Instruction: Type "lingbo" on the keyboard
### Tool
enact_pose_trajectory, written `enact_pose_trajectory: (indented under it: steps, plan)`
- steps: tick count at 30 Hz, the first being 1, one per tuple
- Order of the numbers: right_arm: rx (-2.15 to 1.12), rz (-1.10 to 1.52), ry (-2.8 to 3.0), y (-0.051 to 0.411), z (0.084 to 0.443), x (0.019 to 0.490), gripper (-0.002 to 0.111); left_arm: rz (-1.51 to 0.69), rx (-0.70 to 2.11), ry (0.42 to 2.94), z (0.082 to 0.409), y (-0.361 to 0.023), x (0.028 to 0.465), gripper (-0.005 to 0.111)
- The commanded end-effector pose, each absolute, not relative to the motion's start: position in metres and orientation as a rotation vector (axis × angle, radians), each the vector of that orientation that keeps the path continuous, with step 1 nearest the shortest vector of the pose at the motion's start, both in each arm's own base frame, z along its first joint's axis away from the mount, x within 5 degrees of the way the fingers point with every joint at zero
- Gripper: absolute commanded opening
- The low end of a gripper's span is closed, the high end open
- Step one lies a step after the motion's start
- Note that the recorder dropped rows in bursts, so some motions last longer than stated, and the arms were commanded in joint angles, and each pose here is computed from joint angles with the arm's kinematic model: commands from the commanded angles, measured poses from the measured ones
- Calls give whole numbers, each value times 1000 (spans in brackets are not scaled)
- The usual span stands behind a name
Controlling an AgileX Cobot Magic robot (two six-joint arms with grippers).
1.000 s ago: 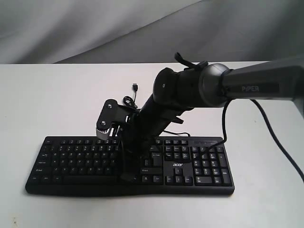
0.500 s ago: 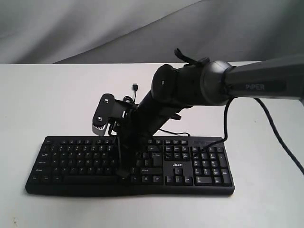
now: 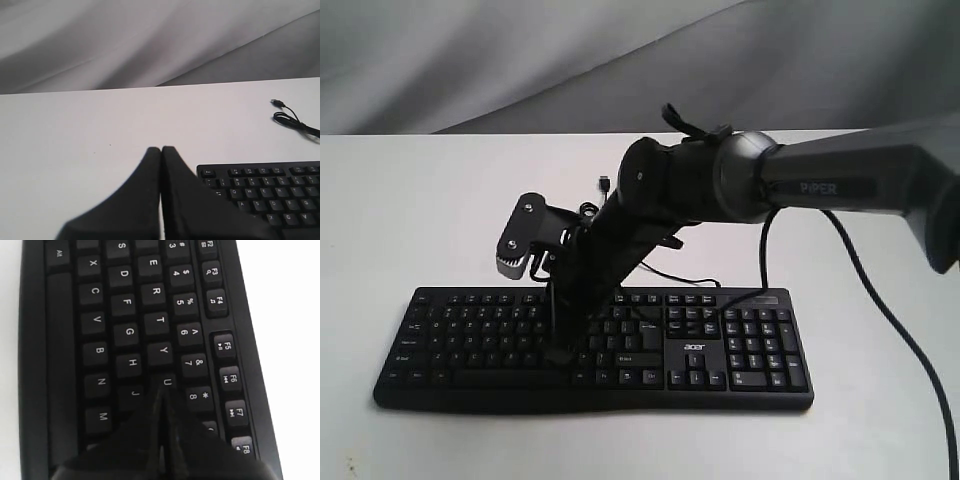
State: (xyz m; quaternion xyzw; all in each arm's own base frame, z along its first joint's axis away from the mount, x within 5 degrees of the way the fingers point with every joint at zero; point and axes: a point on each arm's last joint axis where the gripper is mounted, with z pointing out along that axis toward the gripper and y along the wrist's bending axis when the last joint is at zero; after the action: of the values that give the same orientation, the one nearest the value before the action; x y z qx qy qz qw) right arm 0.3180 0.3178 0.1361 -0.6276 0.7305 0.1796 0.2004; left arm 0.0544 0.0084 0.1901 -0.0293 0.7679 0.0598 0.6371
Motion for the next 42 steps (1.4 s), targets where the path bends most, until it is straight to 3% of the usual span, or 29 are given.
enact_pose_trajectory:
  steps: [1,23,31,42]
  plan:
    - [-1760,492,2036,319,139,318,0,132,-71,1748,189,8,54,1]
    - [-1750,470,2060,320,120,322,0,132,-71,1748,189,8,54,1]
    - [-1753,492,2010,322,150,315,0,132,-71,1748,189,8,54,1]
    - [-1821,531,1998,341,146,291,0,132,-71,1748,189,8,54,1]
